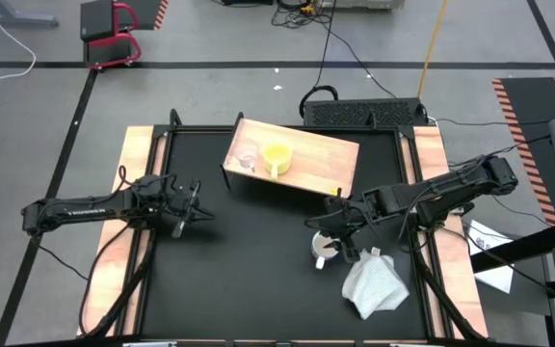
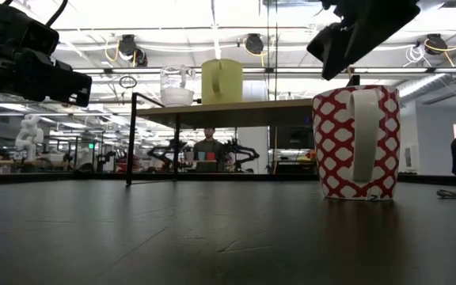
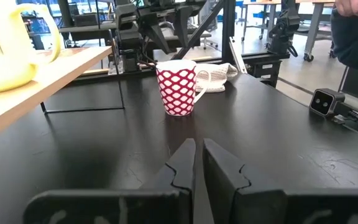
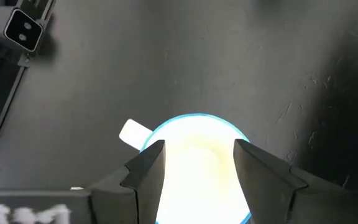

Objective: Stack small to large cups/mugs on shelf
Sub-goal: Put the red mug on the shelf

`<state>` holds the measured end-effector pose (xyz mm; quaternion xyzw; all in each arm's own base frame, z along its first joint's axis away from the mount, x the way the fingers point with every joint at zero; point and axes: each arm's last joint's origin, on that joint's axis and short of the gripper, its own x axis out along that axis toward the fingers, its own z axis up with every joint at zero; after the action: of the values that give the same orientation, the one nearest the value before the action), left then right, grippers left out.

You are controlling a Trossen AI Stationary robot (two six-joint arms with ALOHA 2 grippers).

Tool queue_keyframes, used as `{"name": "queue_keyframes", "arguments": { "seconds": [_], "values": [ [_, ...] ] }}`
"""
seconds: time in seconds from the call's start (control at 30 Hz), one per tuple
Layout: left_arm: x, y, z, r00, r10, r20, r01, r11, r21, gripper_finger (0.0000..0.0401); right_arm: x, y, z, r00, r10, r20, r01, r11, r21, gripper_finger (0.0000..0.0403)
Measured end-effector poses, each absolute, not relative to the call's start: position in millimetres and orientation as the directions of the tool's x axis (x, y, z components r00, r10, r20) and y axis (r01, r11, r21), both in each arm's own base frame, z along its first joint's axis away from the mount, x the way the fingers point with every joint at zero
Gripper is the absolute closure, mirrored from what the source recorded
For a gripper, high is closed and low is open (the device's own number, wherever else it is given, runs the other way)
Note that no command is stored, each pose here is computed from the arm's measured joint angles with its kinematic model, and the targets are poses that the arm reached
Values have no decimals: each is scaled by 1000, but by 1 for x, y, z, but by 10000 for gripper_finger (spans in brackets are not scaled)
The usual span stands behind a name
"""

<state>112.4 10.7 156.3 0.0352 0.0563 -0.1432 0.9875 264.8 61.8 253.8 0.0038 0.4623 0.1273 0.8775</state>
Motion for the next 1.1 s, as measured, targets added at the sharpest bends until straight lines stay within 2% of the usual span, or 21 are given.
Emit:
{"name": "queue_keyframes", "arguments": {
  "seconds": [0.5, 0.73, 1.1],
  "values": [
    [112, 11, 156, 953, -279, -122, 287, 956, 54, 368, 273, 63, 250, 564, 225, -795, -362, 932, 7, 220],
    [112, 10, 156, 950, -285, -125, 293, 955, 53, 368, 272, 62, 246, 545, 176, -820, -327, 945, -14, 220],
    [113, 7, 156, 942, -312, -126, 321, 945, 61, 368, 267, 61, 243, 493, 162, -855, -220, 974, 58, 220]
  ]
}}
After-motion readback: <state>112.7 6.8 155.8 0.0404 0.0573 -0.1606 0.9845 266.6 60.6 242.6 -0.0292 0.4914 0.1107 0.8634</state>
